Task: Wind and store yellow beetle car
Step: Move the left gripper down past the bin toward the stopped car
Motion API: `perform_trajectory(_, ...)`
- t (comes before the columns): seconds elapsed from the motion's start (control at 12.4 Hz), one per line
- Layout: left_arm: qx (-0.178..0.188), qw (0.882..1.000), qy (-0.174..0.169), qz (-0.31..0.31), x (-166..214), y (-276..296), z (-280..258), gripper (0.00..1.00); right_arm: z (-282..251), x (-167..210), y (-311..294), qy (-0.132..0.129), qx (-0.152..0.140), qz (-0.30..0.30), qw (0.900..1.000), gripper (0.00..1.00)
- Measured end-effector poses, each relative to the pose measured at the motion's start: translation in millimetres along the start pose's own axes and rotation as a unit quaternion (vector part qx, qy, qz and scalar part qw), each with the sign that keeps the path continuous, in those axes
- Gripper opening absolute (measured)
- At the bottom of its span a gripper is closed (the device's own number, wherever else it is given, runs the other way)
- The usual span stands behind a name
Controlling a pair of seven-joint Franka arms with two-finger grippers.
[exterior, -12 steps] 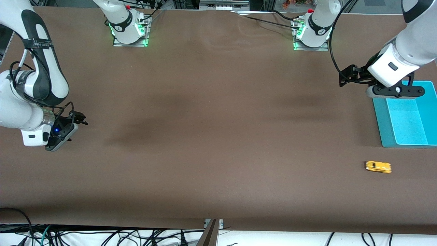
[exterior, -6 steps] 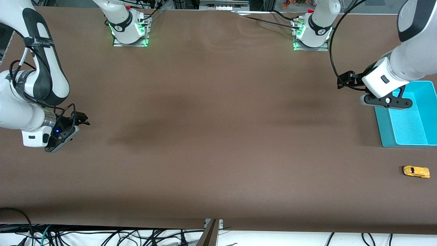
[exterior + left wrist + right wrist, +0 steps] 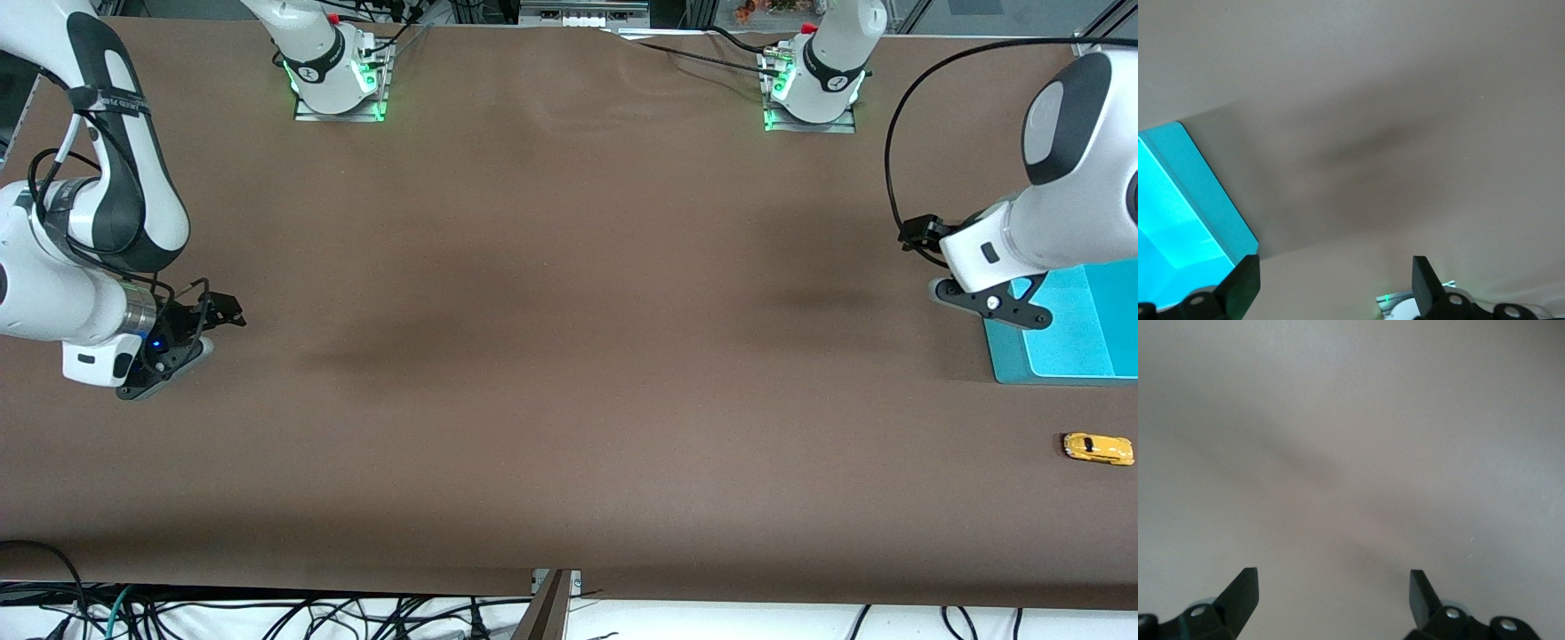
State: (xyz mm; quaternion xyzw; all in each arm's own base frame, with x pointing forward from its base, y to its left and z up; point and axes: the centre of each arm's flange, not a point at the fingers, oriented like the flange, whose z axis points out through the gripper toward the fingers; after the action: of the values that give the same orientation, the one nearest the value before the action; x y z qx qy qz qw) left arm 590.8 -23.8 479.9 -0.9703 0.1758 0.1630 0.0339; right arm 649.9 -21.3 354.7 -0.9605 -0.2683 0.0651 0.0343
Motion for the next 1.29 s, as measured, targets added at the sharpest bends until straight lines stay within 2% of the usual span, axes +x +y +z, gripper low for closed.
perform_trajectory(0.24,0.006,0.998,0.010,0.056,12.2,-39.2,24.3,1.00,-20.2,19.0,-32.8,-0.019,0.003,0.084,0.996,1.00)
perform_trajectory(0.56,0.000,0.998,0.009,0.066,13.4,-53.0,33.8,1.00,-46.5,31.0,-54.8,-0.027,0.000,0.153,0.988,1.00)
perform_trajectory(0.72,-0.001,0.997,0.008,0.078,16.5,-52.3,37.3,1.00,-69.1,27.8,-56.1,-0.023,-0.003,0.170,0.985,1.00)
perform_trajectory(0.89,0.002,0.993,0.011,0.119,20.4,-65.4,41.3,1.00,-93.7,23.0,-61.0,-0.009,-0.010,0.170,0.985,1.00)
perform_trajectory(1.13,0.010,0.973,0.022,0.229,29.7,-116.9,47.1,1.00,-121.9,20.3,-76.4,0.012,-0.018,0.161,0.987,1.00)
perform_trajectory(1.21,0.013,0.961,0.036,0.274,32.9,-145.0,53.2,1.00,-134.5,16.7,-79.7,0.021,-0.023,0.161,0.986,1.00)
perform_trajectory(1.29,0.022,0.944,0.051,0.326,36.4,-171.9,59.4,1.00,-152.4,10.7,-82.6,0.034,-0.031,0.162,0.986,1.00)
